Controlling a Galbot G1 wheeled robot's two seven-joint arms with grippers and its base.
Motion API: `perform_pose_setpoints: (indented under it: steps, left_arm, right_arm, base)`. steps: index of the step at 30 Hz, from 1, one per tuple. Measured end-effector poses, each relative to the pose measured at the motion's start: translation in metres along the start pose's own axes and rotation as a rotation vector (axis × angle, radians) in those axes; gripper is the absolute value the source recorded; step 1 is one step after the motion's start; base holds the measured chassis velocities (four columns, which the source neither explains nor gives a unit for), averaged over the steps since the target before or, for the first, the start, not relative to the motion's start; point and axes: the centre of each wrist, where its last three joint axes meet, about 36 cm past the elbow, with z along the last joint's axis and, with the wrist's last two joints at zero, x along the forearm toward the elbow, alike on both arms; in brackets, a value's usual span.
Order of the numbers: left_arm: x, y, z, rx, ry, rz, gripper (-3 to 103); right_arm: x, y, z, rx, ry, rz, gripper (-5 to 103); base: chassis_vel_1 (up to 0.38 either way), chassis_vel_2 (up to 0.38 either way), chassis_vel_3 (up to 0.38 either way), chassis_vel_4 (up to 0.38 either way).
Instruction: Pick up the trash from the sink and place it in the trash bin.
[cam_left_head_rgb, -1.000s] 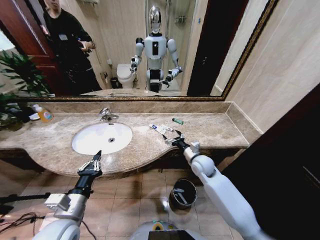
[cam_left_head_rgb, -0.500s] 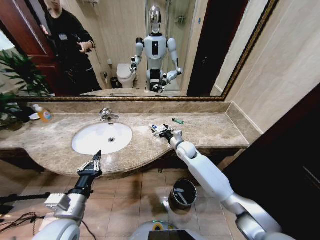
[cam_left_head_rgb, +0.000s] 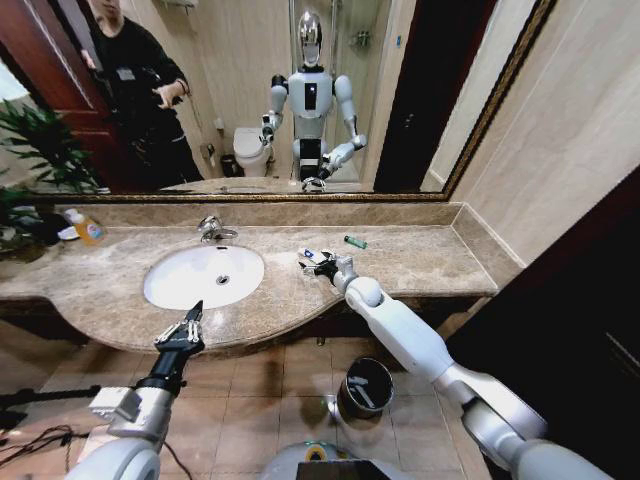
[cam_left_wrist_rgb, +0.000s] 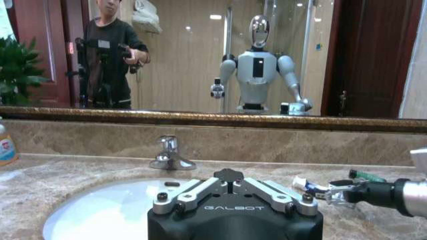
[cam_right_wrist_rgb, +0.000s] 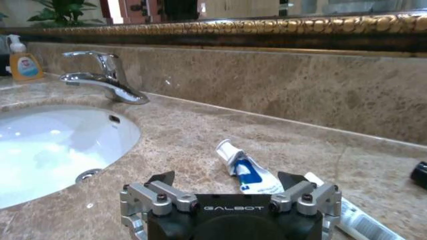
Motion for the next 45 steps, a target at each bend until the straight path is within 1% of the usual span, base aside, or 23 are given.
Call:
perform_pose_setpoints:
  steps: [3, 5, 7, 8, 10, 11, 13, 15, 16, 19, 20, 22, 26, 27, 30, 33, 39, 40, 41, 44, 45]
  left_arm:
    - [0.0, 0.0, 0.0, 0.0, 0.0, 0.0, 0]
    - [0.0, 0.0, 0.0, 0.0, 0.0, 0.0, 0]
    - [0.0, 0.0, 0.0, 0.0, 0.0, 0.0, 0]
    - [0.0, 0.0, 0.0, 0.0, 0.0, 0.0, 0]
    - [0.0, 0.0, 0.0, 0.0, 0.0, 0.0, 0]
    - [0.0, 0.0, 0.0, 0.0, 0.0, 0.0, 0]
    - [0.0, 0.0, 0.0, 0.0, 0.0, 0.0, 0]
    - [0.0, 0.0, 0.0, 0.0, 0.0, 0.0, 0]
    - [0.0, 0.0, 0.0, 0.0, 0.0, 0.0, 0]
    - [0.0, 0.0, 0.0, 0.0, 0.0, 0.0, 0]
    - [0.0, 0.0, 0.0, 0.0, 0.0, 0.0, 0]
    - [0.0, 0.0, 0.0, 0.0, 0.0, 0.0, 0]
    - [0.0, 0.0, 0.0, 0.0, 0.0, 0.0, 0]
    - [0.0, 0.0, 0.0, 0.0, 0.0, 0.0, 0]
    - [0.0, 0.0, 0.0, 0.0, 0.0, 0.0, 0]
    - [0.0, 0.0, 0.0, 0.0, 0.0, 0.0, 0]
    - [0.0, 0.0, 0.0, 0.0, 0.0, 0.0, 0]
    - [0.0, 0.0, 0.0, 0.0, 0.0, 0.0, 0]
    - [0.0, 0.0, 0.0, 0.0, 0.0, 0.0, 0]
    - [0.0, 0.0, 0.0, 0.0, 0.0, 0.0, 0]
    - [0.0, 0.0, 0.0, 0.0, 0.0, 0.0, 0]
  right_arm:
    - [-0.005, 0.002, -0.001, -0.004, 0.002, -0.001, 103]
    - [-0.012, 0.004, -0.004, -0.01, 0.004, 0.002, 94]
    - [-0.014, 0.004, -0.005, -0.014, 0.004, 0.001, 94]
    - [-0.015, 0.003, -0.006, -0.019, 0.011, -0.006, 84]
    - [-0.015, 0.003, -0.007, -0.021, 0.017, -0.011, 84]
    - [-0.017, 0.003, -0.007, -0.023, 0.021, -0.011, 73]
    - [-0.017, 0.003, -0.006, -0.024, 0.023, -0.011, 73]
    - [-0.019, 0.003, -0.005, -0.027, 0.03, -0.009, 62]
    - [-0.019, 0.003, -0.005, -0.027, 0.03, -0.009, 62]
    - [-0.022, -0.003, -0.002, -0.024, 0.035, 0.003, 46]
    - [-0.022, -0.003, -0.002, -0.024, 0.035, 0.003, 46]
    - [-0.023, -0.005, -0.001, -0.025, 0.035, 0.01, 36]
    - [-0.022, -0.009, 0.0, -0.023, 0.034, 0.017, 36]
    - [-0.021, -0.011, 0.001, -0.021, 0.033, 0.019, 38]
    - [-0.021, -0.013, 0.001, -0.02, 0.033, 0.021, 39]
    - [-0.02, -0.015, 0.002, -0.018, 0.032, 0.022, 43]
    - [-0.022, -0.018, 0.005, -0.012, 0.031, 0.027, 43]
    - [-0.022, -0.018, 0.005, -0.012, 0.031, 0.027, 46]
    - [-0.022, -0.018, 0.005, -0.012, 0.031, 0.027, 46]
    - [-0.022, -0.018, 0.007, -0.012, 0.031, 0.027, 35]
    - [-0.022, -0.018, 0.007, -0.012, 0.031, 0.027, 35]
  base:
    - [0.0, 0.0, 0.0, 0.0]
    - [0.0, 0.0, 0.0, 0.0]
    - [0.0, 0.0, 0.0, 0.0]
    - [0.0, 0.0, 0.0, 0.0]
    - [0.0, 0.0, 0.0, 0.0]
    - [0.0, 0.0, 0.0, 0.0]
    - [0.0, 0.0, 0.0, 0.0]
    - [0.0, 0.0, 0.0, 0.0]
    - [0.0, 0.0, 0.0, 0.0]
    - [0.0, 0.0, 0.0, 0.0]
    - [0.0, 0.0, 0.0, 0.0]
    - [0.0, 0.0, 0.0, 0.0]
    - [0.0, 0.0, 0.0, 0.0]
    - [0.0, 0.0, 0.0, 0.0]
    - [0.0, 0.0, 0.0, 0.0]
    - [0.0, 0.0, 0.0, 0.0]
    - [0.0, 0.0, 0.0, 0.0]
    - [0.0, 0.0, 0.0, 0.0]
    - [0.0, 0.0, 0.0, 0.0]
    - [0.0, 0.0, 0.0, 0.0]
    - [0.0, 0.0, 0.0, 0.0]
